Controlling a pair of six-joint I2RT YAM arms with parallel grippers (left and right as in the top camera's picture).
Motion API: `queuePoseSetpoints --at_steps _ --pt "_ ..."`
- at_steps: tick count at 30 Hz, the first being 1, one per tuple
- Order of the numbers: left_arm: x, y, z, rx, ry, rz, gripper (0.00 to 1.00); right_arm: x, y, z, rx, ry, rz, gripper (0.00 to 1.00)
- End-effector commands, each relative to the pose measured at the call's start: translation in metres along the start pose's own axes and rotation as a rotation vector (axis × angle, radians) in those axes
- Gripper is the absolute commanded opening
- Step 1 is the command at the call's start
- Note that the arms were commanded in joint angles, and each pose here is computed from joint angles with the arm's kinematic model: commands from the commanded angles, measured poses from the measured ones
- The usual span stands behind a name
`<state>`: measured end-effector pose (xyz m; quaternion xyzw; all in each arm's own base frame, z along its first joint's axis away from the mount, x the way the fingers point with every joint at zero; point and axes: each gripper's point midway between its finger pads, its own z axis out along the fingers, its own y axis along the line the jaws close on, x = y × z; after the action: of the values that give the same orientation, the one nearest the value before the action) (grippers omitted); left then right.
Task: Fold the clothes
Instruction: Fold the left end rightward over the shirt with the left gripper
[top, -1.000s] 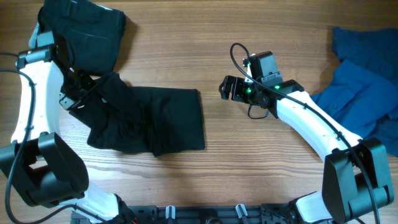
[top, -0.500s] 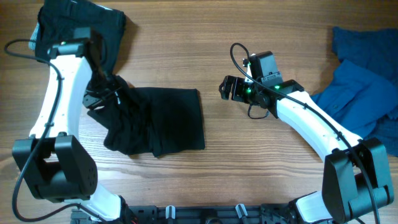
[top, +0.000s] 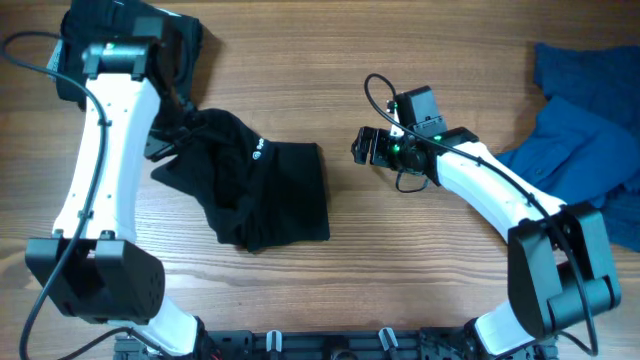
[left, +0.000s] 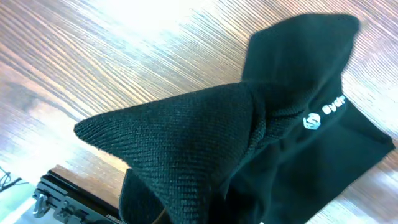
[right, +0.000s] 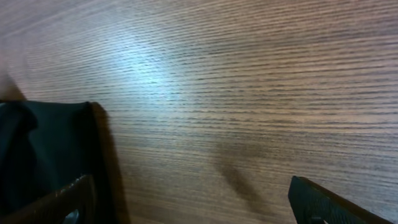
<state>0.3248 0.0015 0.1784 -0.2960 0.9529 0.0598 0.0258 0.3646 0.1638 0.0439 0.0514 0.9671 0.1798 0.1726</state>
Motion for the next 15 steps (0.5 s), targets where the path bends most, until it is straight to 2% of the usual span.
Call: queuePoseSetpoints --at_steps 1,8,15 --pt "0.011 -0.017 -0.015 0.040 -0.030 0.009 0.04 0.006 -0.001 0.006 -0.005 0.022 -0.008 1.00" --pt "0.031 -0.046 -0.020 0.062 -0.048 0.087 0.06 0.006 -0.001 0.006 -0.005 0.022 -0.008 1.00" --pt "0.054 -0.086 -0.026 0.117 -0.092 0.183 0.15 0.006 -0.001 0.006 -0.005 0.023 -0.007 1.00"
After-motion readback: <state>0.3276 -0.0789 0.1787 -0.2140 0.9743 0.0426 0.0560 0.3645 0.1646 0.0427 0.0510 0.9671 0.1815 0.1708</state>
